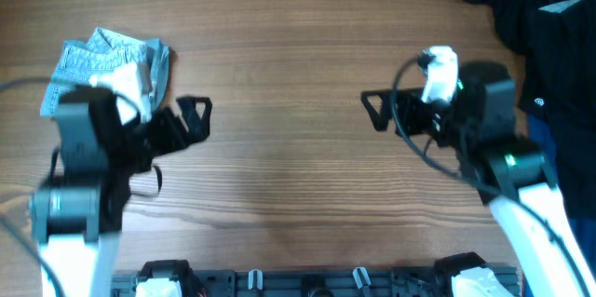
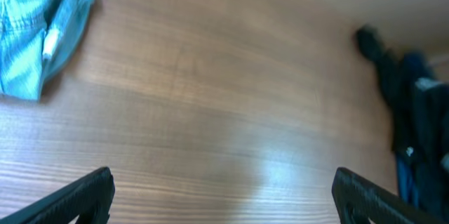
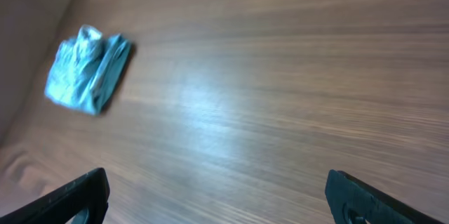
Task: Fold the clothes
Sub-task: 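Reach the right gripper to the dark clothing pile and grasp black shorts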
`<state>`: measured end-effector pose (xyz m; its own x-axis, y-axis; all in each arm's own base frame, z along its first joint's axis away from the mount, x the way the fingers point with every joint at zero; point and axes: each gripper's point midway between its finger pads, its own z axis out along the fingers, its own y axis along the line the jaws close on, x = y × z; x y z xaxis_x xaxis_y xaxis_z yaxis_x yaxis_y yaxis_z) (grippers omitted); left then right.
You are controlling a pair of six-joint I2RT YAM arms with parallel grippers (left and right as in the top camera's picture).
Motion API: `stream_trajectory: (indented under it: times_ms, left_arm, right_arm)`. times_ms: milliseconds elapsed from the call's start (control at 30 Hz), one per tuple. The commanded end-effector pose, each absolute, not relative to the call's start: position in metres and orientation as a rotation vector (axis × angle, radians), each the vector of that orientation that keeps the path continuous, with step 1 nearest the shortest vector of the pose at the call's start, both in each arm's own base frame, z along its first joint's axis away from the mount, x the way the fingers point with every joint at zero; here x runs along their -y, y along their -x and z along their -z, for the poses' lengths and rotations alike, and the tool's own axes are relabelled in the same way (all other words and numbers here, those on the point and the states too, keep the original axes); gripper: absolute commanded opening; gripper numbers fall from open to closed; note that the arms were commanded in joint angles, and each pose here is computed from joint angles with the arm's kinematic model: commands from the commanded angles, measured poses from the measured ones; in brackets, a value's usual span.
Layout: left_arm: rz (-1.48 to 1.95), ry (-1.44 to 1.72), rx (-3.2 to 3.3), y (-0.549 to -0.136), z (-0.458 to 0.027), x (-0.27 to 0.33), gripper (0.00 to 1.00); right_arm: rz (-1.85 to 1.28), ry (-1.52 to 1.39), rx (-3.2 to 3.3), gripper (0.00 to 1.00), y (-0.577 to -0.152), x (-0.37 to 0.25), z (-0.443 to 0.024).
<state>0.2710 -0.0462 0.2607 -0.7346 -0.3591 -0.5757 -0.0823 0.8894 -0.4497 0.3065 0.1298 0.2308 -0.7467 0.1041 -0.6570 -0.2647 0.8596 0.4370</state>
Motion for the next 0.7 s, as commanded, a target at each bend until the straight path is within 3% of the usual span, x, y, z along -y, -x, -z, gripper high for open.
stream_trajectory:
  times_ms: [0, 133, 367, 533, 667]
  left_arm:
    - [0.496, 0.262, -2.515, -0.292, -0.244, 0.046, 1.00]
    - [0.558, 0.286, -2.635, -0.294, -0.217, 0.053, 1.00]
    - [0.558, 0.287, -2.632, -0.303, -0.213, 0.053, 1.00]
    - [0.558, 0.285, -2.628, -0.304, -0.214, 0.053, 1.00]
    - [0.559, 0.286, -2.628, -0.304, -0.214, 0.053, 1.00]
  right_arm:
    - [-0.654, 0.155, -2.393, 1.00, -0.328, -0.130, -0.217]
    - [-0.294, -0.253, -2.537, 1.00, -0.376, -0.042, -0.192]
    - [-0.025, -0.694, -2.425, 0.99, -0.441, 0.120, -0.208]
    - [0.071, -0.819, -2.225, 0.99, -0.476, 0.211, -0.201]
    - [0.084, -0.837, -2.198, 0.99, -0.499, 0.233, -0.167]
